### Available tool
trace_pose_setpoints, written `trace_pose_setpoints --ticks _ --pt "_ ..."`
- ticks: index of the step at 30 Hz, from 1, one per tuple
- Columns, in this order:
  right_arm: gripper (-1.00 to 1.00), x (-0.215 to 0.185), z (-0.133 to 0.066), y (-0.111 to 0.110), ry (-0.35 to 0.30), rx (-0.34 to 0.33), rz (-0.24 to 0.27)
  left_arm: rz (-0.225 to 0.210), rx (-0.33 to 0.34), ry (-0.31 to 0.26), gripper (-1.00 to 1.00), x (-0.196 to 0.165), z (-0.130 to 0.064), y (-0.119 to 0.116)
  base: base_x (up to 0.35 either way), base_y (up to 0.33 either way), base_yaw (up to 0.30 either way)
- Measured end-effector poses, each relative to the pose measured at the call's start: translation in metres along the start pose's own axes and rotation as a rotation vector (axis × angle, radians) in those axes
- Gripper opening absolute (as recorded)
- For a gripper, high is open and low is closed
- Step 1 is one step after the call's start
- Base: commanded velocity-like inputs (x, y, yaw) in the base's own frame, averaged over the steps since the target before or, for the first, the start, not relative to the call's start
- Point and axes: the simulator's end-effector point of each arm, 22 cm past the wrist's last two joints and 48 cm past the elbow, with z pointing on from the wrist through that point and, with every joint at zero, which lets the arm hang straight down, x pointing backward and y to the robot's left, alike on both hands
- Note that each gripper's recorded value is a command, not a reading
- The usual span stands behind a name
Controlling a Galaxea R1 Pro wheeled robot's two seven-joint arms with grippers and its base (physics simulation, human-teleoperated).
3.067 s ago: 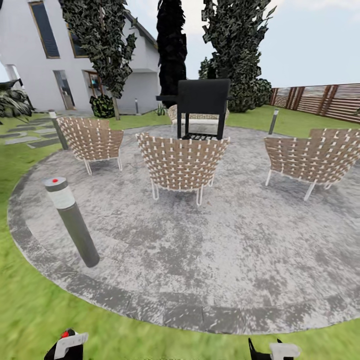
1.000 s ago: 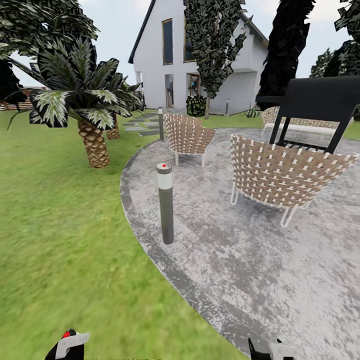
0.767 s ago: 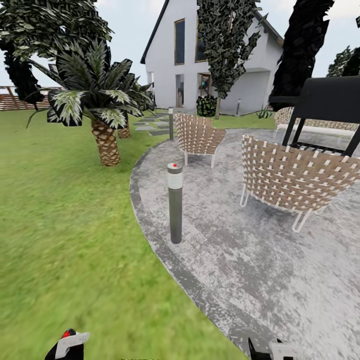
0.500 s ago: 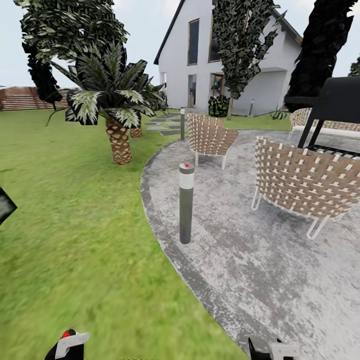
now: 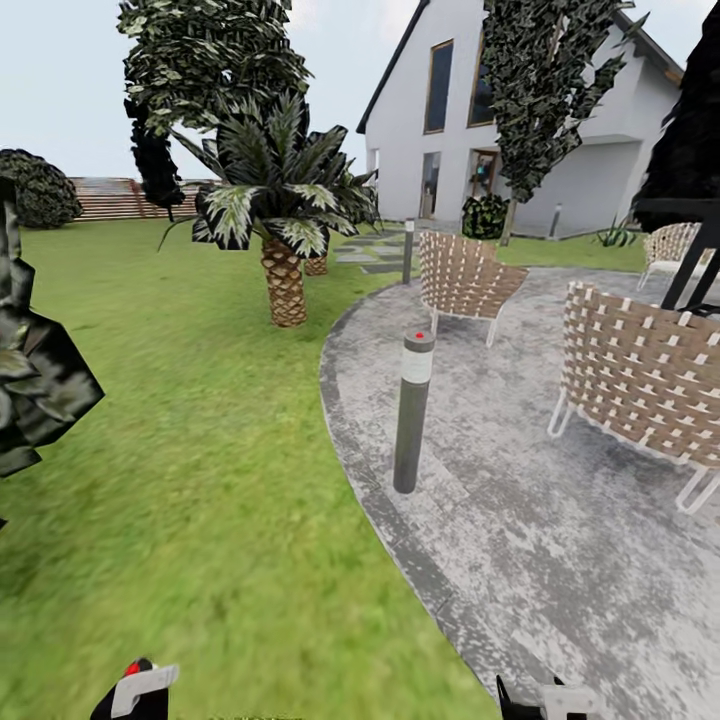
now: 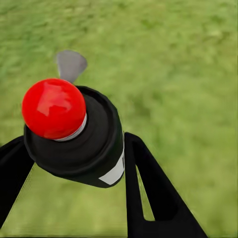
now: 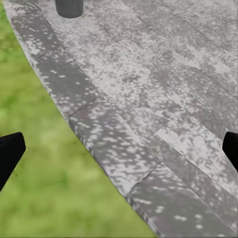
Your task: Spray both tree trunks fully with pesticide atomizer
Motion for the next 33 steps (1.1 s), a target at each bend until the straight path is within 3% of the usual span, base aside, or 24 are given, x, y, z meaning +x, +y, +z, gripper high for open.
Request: trace_pose_setpoints --ticks 17,33 --pt "1.0 -0.005 0.0 -0.001 -0.011 0.003 0.002 -0.002 -0.002 -0.012 -1.0 -0.006 0.0 0.002 0.05 0.0 0.273" --pt "1.0 -0.01 0.0 -0.001 -0.022 0.003 0.003 -0.002 -0.007 -0.023 -1.0 -0.011 0.0 0.006 0.256 0.078 0.263"
